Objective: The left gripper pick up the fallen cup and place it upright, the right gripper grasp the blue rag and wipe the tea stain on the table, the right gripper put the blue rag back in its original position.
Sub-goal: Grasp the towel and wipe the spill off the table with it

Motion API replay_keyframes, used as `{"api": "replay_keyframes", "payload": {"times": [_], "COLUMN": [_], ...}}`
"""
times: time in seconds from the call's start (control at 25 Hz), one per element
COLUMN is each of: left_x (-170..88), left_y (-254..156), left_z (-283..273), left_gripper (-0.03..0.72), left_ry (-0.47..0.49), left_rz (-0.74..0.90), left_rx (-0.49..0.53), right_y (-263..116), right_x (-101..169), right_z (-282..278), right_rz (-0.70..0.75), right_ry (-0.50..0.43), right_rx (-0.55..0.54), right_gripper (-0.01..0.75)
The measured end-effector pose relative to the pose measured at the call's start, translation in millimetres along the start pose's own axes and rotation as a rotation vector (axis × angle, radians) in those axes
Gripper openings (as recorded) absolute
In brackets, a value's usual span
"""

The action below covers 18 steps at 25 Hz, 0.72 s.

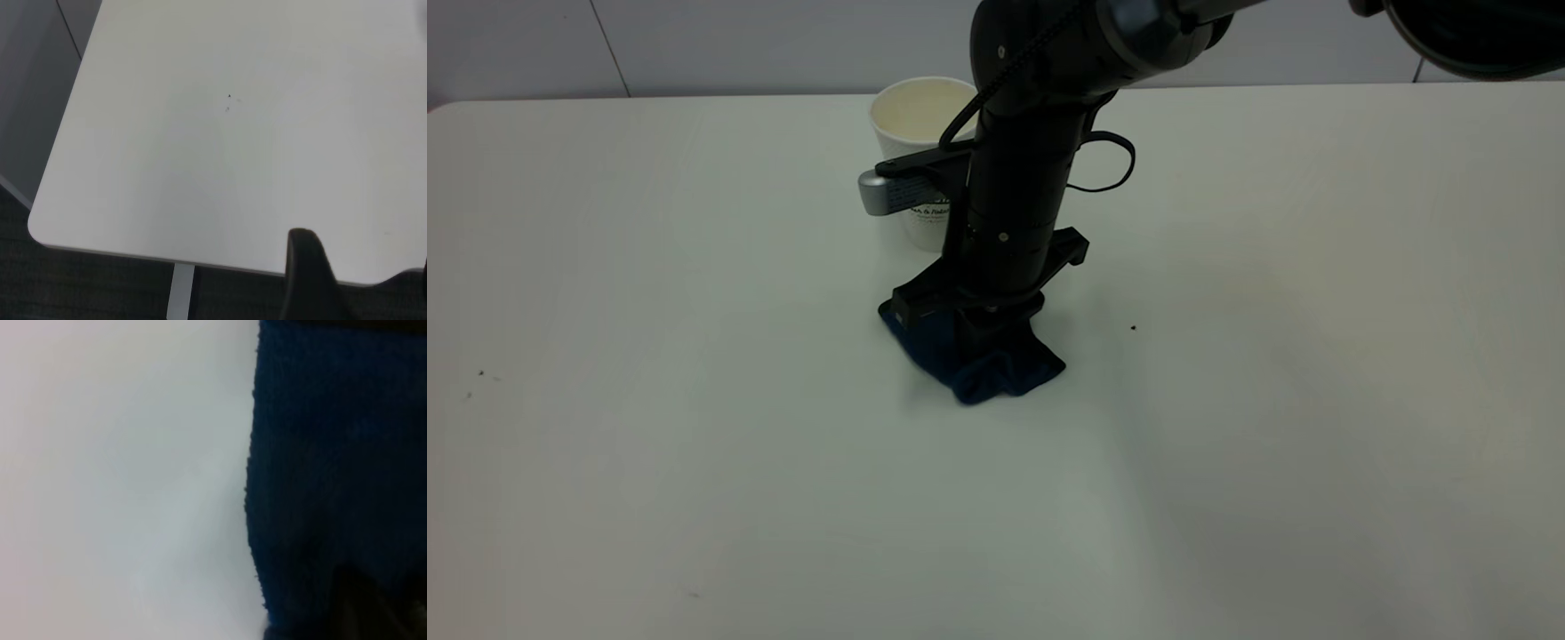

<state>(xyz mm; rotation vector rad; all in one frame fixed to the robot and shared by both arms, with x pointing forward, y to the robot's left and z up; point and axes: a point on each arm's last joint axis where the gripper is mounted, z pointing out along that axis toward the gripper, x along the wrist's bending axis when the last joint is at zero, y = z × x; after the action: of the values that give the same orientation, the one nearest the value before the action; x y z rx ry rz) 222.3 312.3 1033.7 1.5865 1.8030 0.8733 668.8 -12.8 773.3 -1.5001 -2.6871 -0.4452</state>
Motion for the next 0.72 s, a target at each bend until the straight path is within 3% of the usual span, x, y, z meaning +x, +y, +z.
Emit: {"api": "replay_keyframes", "payload": {"times": [0.36,0.72], "left_x": [0,0], "left_y": [0,0], "left_z": [0,0], "left_gripper": [0.439,0.439], "left_ry": [0.0,0.0], "left_rz": [0.001,0.001], "left_rx": [0.0,0.0], "right_y": [9,10], "right_x": [-13,-65], "right_z": [2,-7], "right_rz": [0.039,0.099], "right_ry": [-0.011,-0.07], "right_rx": [-0.112,-0.155], "right_gripper": [0.06,0.06]}}
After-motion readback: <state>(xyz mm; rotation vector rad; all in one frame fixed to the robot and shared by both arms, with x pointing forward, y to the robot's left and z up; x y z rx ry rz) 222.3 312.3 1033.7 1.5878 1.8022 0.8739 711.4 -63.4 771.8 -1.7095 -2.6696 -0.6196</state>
